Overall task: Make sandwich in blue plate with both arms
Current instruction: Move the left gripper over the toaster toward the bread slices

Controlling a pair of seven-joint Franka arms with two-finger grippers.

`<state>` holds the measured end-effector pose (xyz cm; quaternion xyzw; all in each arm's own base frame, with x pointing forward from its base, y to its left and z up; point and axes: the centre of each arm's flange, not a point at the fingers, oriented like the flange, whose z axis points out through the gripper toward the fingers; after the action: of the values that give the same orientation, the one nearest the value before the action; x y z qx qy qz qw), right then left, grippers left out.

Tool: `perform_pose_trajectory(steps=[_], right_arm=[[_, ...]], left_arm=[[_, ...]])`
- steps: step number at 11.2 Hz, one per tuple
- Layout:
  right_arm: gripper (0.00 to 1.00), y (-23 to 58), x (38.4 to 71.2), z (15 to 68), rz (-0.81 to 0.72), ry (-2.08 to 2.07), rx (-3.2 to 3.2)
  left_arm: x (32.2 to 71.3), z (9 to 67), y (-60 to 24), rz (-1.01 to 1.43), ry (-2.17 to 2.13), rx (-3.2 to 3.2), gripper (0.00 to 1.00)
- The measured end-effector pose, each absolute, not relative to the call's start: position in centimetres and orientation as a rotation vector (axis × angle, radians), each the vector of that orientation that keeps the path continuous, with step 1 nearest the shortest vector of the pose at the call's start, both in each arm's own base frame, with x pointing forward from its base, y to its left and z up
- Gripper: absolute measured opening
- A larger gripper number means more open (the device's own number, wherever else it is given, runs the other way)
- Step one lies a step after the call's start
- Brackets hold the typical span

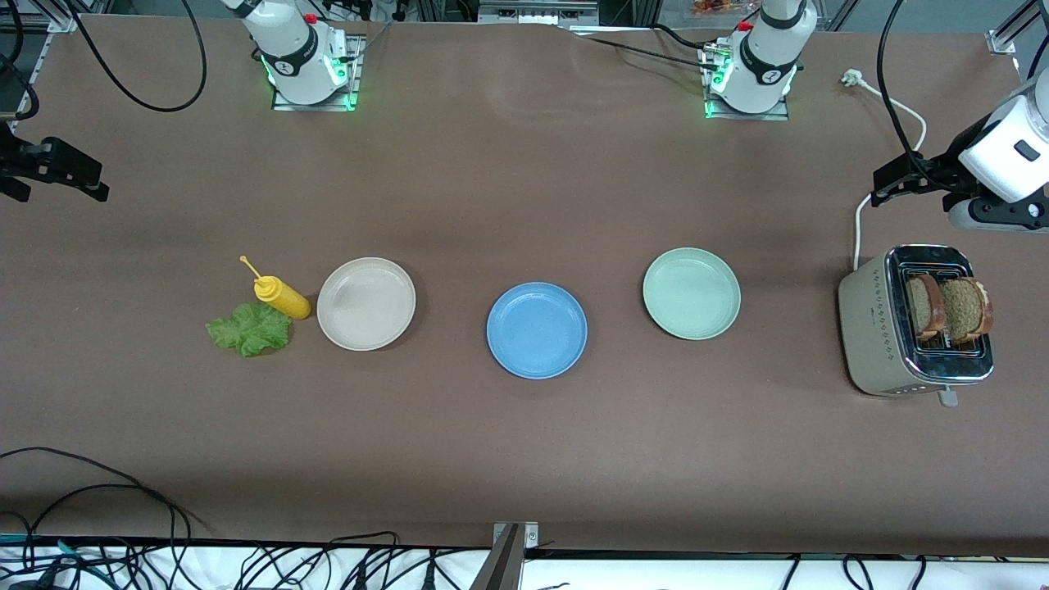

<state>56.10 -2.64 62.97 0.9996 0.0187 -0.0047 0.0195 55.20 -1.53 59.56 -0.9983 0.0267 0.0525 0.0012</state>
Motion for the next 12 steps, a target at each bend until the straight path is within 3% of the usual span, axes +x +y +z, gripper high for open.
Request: perform_pose_trajectory(steps=[12], right_arm=[[1.00,-2.6,56.1,63.1,-0.009,0.058,3.102]], left_arm=[[56.2,58.0,0.5,0.187,0.025,-3.133,1.00]])
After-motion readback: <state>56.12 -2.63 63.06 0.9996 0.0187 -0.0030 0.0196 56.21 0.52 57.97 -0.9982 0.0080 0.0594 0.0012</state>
